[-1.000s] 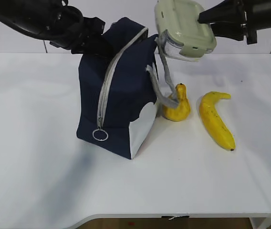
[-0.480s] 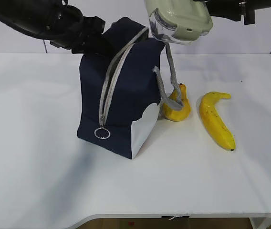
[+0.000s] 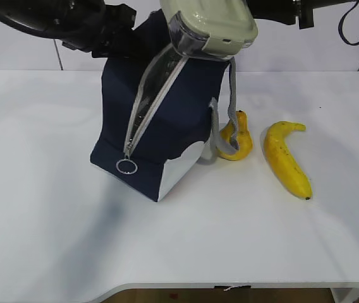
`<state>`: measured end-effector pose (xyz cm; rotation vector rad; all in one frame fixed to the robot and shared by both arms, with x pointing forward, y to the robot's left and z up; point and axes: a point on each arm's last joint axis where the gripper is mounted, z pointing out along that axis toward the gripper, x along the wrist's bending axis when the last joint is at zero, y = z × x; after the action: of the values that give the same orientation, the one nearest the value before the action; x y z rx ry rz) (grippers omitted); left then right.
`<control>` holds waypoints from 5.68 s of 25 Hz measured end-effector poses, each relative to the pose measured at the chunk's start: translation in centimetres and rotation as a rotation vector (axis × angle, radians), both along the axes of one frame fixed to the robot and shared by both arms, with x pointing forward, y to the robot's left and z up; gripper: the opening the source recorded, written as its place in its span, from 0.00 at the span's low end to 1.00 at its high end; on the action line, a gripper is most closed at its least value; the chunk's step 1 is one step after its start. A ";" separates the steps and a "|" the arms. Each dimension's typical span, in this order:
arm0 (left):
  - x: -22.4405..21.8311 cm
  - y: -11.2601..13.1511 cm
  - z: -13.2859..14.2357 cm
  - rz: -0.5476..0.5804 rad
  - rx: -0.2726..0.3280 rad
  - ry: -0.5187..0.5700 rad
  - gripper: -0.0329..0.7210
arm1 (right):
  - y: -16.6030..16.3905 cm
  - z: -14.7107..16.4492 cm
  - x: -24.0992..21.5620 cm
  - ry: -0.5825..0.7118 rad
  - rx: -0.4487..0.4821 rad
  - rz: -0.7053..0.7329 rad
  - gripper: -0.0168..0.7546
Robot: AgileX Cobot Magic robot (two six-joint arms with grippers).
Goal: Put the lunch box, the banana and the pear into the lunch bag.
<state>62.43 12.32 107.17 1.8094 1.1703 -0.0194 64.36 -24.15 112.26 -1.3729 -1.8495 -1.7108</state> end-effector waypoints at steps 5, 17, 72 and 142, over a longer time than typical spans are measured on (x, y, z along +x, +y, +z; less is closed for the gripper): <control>-0.2 0.0 0.4 -0.004 -0.009 -0.002 0.05 | 0.1 0.0 0.0 0.000 0.004 0.004 0.42; -0.4 -0.3 0.5 -0.011 -0.047 0.022 0.05 | 1.1 -0.8 -0.4 0.005 -0.104 0.057 0.42; -2.7 -1.0 3.8 -0.097 -0.120 -0.014 0.05 | 3.3 -4.3 0.3 0.057 -0.256 0.106 0.42; 0.2 -2.9 0.0 -0.153 -0.491 0.103 0.05 | 4.9 -6.5 1.8 -0.007 -0.309 0.074 0.42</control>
<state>62.64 9.41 107.18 1.4651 0.9876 -0.4549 66.17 -19.26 105.74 -1.3854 -2.2113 -1.4404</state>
